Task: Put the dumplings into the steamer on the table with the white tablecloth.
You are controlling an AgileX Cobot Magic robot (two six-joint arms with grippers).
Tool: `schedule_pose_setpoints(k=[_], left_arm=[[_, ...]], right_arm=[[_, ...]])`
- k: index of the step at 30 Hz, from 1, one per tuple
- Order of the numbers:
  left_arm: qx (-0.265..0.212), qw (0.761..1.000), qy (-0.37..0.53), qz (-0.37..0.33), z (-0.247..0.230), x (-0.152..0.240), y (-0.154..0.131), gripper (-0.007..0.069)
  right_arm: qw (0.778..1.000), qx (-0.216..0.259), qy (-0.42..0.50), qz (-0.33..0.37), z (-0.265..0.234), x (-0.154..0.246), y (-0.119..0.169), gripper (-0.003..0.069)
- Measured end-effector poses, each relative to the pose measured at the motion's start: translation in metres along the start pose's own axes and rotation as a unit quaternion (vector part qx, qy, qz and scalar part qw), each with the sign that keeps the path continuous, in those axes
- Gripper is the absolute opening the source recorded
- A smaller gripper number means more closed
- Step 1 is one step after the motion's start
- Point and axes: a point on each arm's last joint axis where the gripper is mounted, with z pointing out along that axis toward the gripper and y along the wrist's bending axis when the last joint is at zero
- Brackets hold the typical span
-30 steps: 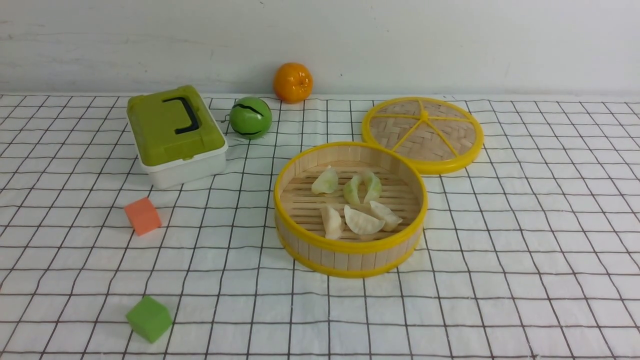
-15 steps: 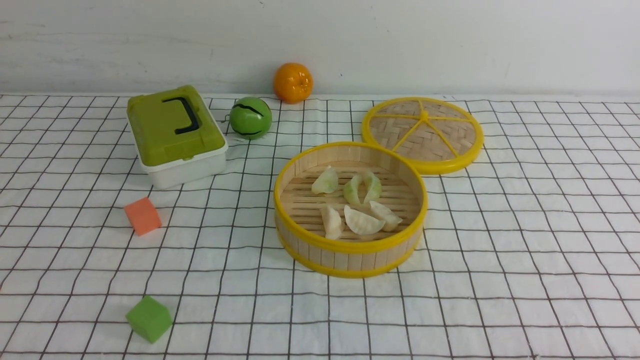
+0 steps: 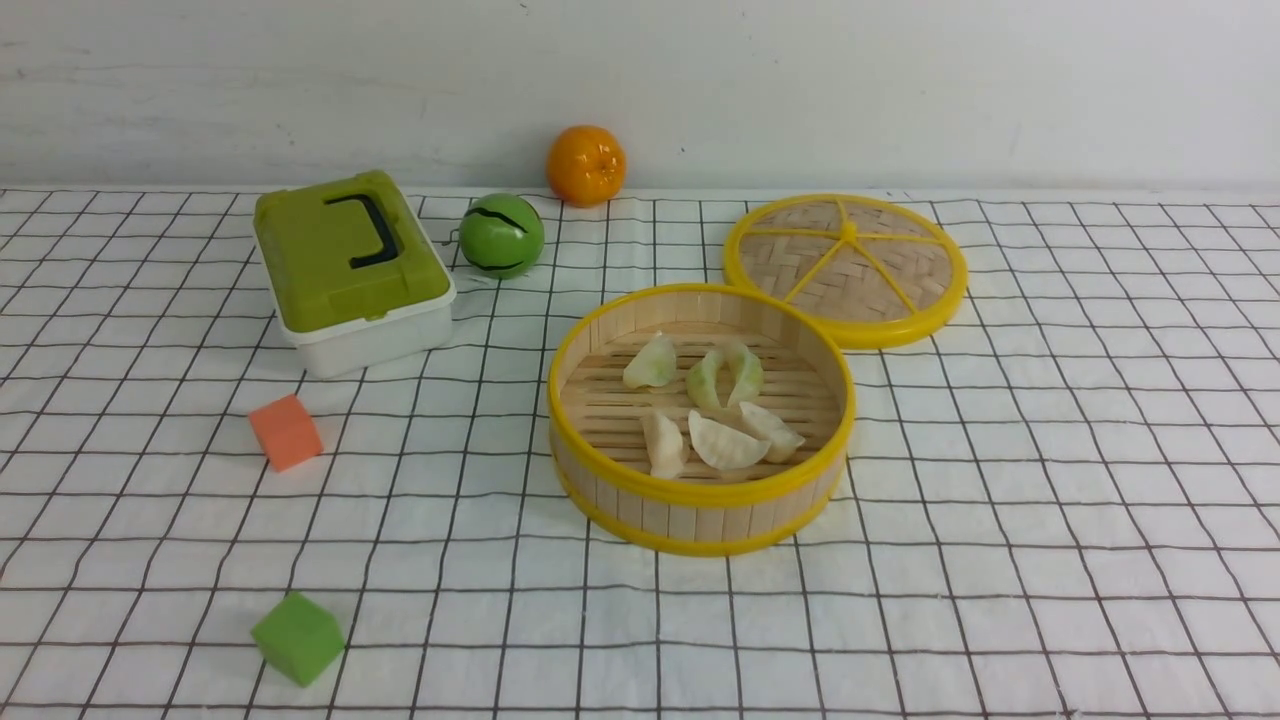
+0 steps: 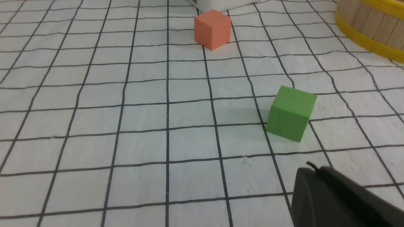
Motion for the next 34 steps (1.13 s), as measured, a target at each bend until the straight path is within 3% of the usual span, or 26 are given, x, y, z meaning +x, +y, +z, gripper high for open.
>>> schedule_pose_setpoints(k=[34], left_arm=[[0.000, 1.000, 0.000, 0.000, 0.0000, 0.0000, 0.0000, 0.0010]], right_arm=[[1.000, 0.000, 0.000, 0.000, 0.0000, 0.0000, 0.0000, 0.0165]])
